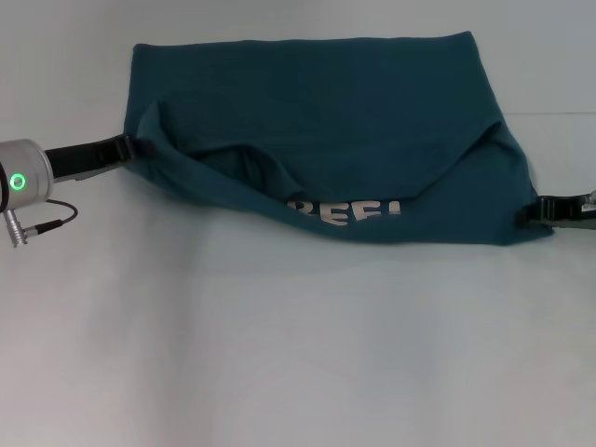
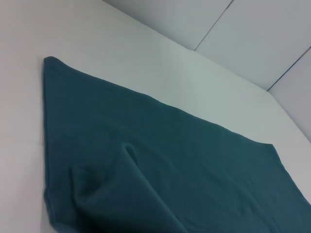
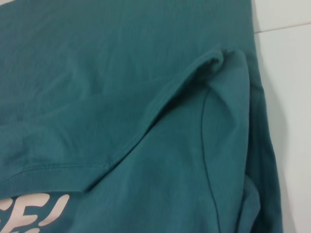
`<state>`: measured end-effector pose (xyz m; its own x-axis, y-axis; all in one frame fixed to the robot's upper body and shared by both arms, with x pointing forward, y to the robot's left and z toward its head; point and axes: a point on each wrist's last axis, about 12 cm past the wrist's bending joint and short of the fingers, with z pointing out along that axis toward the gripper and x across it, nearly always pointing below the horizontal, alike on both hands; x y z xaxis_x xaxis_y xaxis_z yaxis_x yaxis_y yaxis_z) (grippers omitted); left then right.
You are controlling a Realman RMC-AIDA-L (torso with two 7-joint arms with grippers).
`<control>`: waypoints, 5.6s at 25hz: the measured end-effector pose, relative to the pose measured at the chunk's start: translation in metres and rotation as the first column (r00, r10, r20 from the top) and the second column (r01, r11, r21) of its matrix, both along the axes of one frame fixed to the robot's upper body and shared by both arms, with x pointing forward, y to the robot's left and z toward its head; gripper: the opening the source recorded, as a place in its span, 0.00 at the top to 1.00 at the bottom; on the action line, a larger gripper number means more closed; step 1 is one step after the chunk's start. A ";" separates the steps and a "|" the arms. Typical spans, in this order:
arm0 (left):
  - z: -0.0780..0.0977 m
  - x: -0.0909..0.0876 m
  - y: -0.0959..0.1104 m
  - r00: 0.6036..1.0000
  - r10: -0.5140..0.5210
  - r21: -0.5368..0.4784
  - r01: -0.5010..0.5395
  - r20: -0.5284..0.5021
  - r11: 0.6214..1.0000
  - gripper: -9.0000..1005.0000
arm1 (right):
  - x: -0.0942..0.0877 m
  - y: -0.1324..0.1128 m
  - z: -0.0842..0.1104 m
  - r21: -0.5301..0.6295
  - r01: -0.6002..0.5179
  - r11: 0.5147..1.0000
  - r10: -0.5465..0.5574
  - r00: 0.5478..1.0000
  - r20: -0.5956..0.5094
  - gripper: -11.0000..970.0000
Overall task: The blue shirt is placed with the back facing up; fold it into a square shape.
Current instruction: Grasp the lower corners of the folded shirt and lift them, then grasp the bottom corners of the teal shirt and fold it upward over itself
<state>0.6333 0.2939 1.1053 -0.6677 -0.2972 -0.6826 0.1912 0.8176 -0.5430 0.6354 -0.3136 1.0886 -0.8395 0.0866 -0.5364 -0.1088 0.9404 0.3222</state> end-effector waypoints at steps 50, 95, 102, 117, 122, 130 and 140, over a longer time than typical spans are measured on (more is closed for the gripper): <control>0.002 -0.140 0.064 0.801 -0.417 -0.124 0.405 -0.429 0.906 0.96 | -0.113 -0.050 0.010 0.274 -0.235 0.933 0.333 0.855 -0.399 0.89; 0.038 0.031 0.011 0.993 0.053 0.232 -0.027 -0.106 0.972 0.97 | 0.054 0.031 0.048 -0.020 0.139 0.990 -0.125 0.940 0.316 0.83; 0.032 0.036 0.009 0.992 0.107 0.249 -0.088 -0.061 0.965 0.97 | 0.057 0.036 0.043 -0.040 0.155 0.987 -0.133 0.935 0.329 0.83; 0.032 0.037 0.004 0.993 0.108 0.244 -0.094 -0.043 0.965 0.97 | 0.067 0.048 0.053 -0.059 0.137 0.989 -0.106 0.924 0.368 0.81; 0.033 0.037 0.004 0.993 0.114 0.241 -0.101 -0.040 0.965 0.97 | 0.067 0.048 0.053 -0.063 0.135 0.989 -0.103 0.924 0.368 0.80; 0.034 0.039 0.005 0.992 0.120 0.251 -0.110 -0.025 0.962 0.96 | 0.067 0.048 0.052 -0.056 0.142 0.988 -0.112 0.924 0.365 0.79; 0.033 0.041 0.003 0.993 0.114 0.253 -0.103 -0.031 0.962 0.95 | 0.065 0.046 0.050 -0.054 0.142 0.988 -0.114 0.926 0.359 0.78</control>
